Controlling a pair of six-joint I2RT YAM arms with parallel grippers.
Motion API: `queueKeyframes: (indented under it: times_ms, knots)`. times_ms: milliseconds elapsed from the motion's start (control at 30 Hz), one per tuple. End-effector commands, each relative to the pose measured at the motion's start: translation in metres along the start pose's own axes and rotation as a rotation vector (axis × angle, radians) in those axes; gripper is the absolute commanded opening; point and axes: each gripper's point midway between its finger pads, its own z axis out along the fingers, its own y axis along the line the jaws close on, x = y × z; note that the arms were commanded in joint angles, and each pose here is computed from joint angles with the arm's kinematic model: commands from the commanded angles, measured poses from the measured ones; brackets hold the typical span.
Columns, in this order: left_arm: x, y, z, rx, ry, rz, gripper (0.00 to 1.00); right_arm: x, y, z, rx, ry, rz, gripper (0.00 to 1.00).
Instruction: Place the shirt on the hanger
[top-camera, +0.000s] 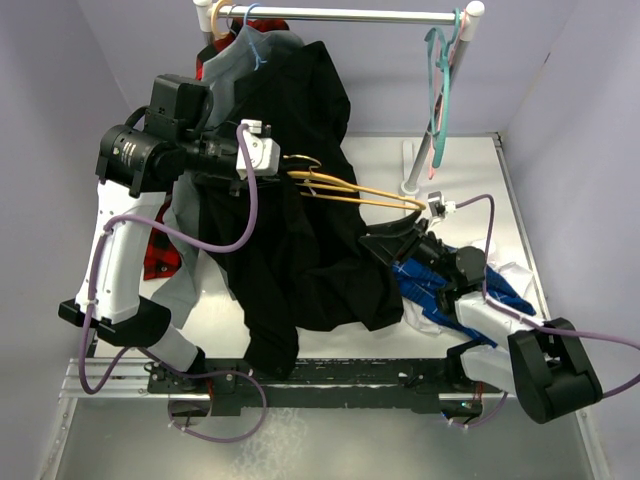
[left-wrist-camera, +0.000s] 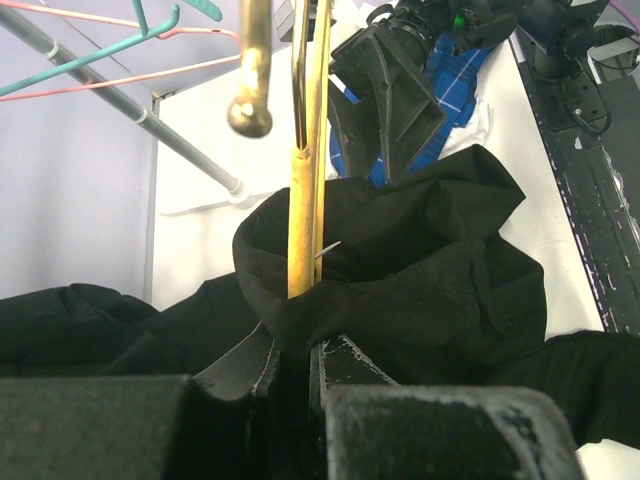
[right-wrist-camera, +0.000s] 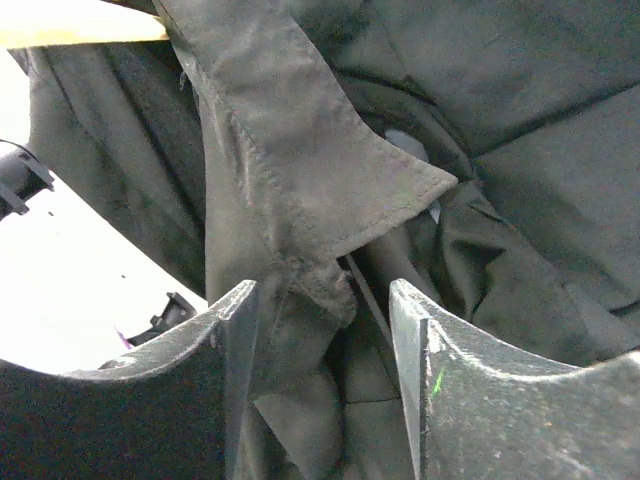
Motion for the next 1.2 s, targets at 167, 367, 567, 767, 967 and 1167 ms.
queueKeyframes:
  times_ms: [167,367,567,767,967,1167]
  knots:
    - [-0.019,0.005,-0.005,-0.027,-0.05,0.074,0.0,-0.027,0.015,0.011,-0.068,-0.073,-0.115,0.4]
    - [-0.016,0.008,-0.004,-0.033,-0.042,0.073,0.0,-0.021,0.023,0.011,-0.108,-0.042,-0.096,0.18]
    - [-0.012,0.011,-0.004,-0.046,-0.022,0.078,0.0,-0.014,0.02,0.007,-0.095,-0.03,-0.074,0.0]
    - [0.021,-0.004,-0.014,-0.01,0.153,0.178,0.0,-0.024,-0.007,-0.002,0.089,-0.067,-0.106,0.0]
    - [0.052,-0.012,-0.031,-0.024,0.336,0.235,0.0,-0.05,-0.03,-0.015,0.3,-0.082,-0.234,0.0]
    - [0.044,-0.018,-0.04,-0.038,0.343,0.259,0.0,-0.055,-0.049,-0.017,0.383,-0.054,-0.274,0.0]
